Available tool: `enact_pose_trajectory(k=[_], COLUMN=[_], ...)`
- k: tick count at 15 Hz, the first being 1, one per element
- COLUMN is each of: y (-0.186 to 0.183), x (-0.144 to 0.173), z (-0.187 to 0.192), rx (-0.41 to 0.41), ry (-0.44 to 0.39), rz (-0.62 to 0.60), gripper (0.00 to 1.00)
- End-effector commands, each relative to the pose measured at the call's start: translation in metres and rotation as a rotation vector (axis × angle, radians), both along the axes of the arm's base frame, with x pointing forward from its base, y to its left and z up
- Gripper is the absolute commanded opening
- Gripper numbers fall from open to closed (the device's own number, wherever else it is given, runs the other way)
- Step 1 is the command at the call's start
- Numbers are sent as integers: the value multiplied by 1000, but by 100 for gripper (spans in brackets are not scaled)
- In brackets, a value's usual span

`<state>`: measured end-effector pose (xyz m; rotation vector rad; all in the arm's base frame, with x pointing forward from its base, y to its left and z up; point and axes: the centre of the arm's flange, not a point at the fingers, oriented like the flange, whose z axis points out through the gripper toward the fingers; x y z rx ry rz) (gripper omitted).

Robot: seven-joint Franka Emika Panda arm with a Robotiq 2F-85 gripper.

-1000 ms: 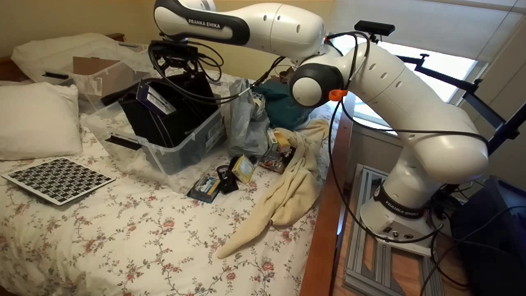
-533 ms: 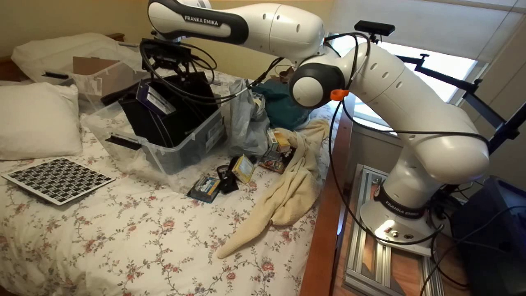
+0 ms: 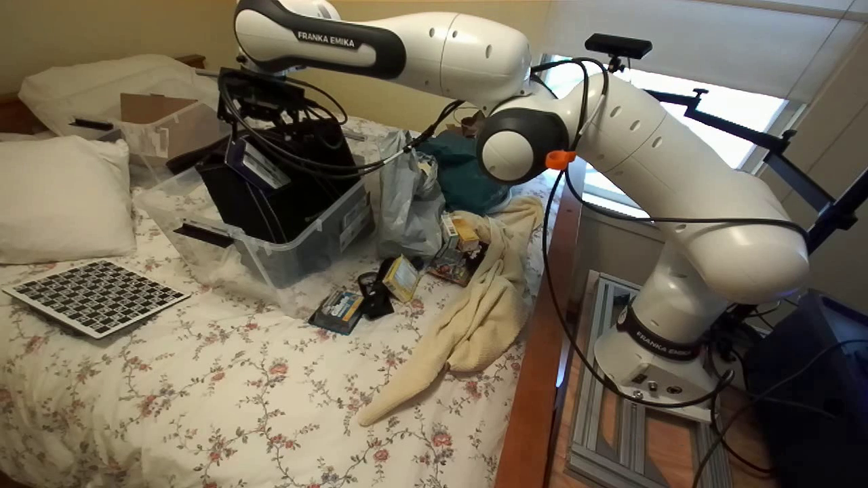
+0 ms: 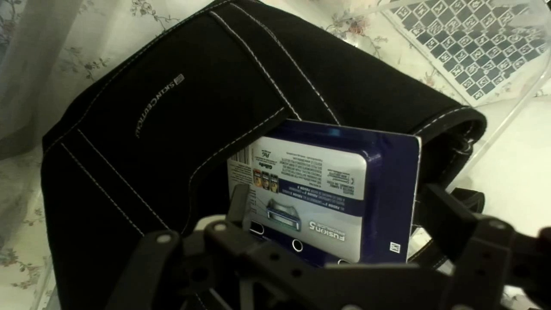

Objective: Pick the black packet off the bed and place it in the shopping bag

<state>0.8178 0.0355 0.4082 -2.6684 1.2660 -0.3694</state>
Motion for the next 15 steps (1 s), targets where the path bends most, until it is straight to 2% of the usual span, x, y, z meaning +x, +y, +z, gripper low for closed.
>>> enact_pose_trajectory(k=[1,6,12,13,15], y=[3,27,42,42,41], x=[8,28,39,40,43], z=[-1,-16,-35,-40,-48], rx=[15,28,20,10,-28], ry=[3,-13,-132,-142,-149], rz=[-29,-39,-36,-35,-40], gripper=[100,100,100,99,85])
